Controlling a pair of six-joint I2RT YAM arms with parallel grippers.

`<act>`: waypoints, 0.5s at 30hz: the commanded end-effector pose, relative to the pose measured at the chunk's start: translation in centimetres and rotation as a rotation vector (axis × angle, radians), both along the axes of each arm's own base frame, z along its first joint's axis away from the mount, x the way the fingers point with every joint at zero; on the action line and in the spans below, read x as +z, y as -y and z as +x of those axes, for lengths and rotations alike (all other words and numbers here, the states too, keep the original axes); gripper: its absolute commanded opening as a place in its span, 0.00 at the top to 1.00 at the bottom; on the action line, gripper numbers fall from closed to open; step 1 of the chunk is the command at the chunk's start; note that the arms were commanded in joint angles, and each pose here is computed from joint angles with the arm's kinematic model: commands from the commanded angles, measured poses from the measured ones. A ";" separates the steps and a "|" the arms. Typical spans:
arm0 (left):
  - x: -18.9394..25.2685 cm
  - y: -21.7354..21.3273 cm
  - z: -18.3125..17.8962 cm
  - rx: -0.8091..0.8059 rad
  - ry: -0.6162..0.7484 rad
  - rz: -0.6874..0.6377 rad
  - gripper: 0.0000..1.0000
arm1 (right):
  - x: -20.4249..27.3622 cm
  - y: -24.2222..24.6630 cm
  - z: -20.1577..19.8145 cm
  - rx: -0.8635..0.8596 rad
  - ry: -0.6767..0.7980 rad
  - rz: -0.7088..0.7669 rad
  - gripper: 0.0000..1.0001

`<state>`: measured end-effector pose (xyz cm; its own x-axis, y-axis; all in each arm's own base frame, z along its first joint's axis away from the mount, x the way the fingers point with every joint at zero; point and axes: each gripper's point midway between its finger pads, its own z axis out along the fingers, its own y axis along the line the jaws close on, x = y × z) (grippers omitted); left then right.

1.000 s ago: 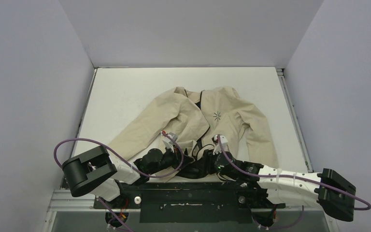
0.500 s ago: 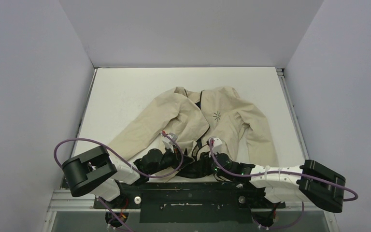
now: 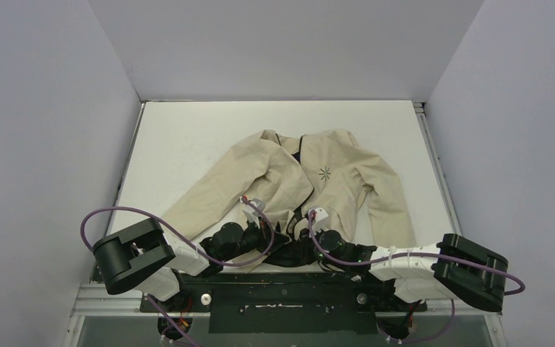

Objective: Zip up the jacket

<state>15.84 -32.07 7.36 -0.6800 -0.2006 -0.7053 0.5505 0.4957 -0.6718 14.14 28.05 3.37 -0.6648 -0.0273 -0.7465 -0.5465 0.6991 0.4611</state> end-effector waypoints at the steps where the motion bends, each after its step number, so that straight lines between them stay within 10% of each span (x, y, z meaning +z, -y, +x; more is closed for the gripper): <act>1: 1.0 0.3 0.0 -0.002 0.017 -0.035 1.00 | 3.1 -0.4 0.6 -0.014 0.062 0.097 1.00; 15: 0.8 0.5 0.0 -0.008 0.012 -0.030 1.00 | 7.7 -0.9 -1.8 0.093 0.004 0.184 1.00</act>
<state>15.93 -32.21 7.81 -0.6743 -0.2144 -0.7067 0.5547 0.4848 -0.6763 11.98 27.78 7.61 -0.6710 -0.0077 -0.7414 -0.5963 0.5999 0.5335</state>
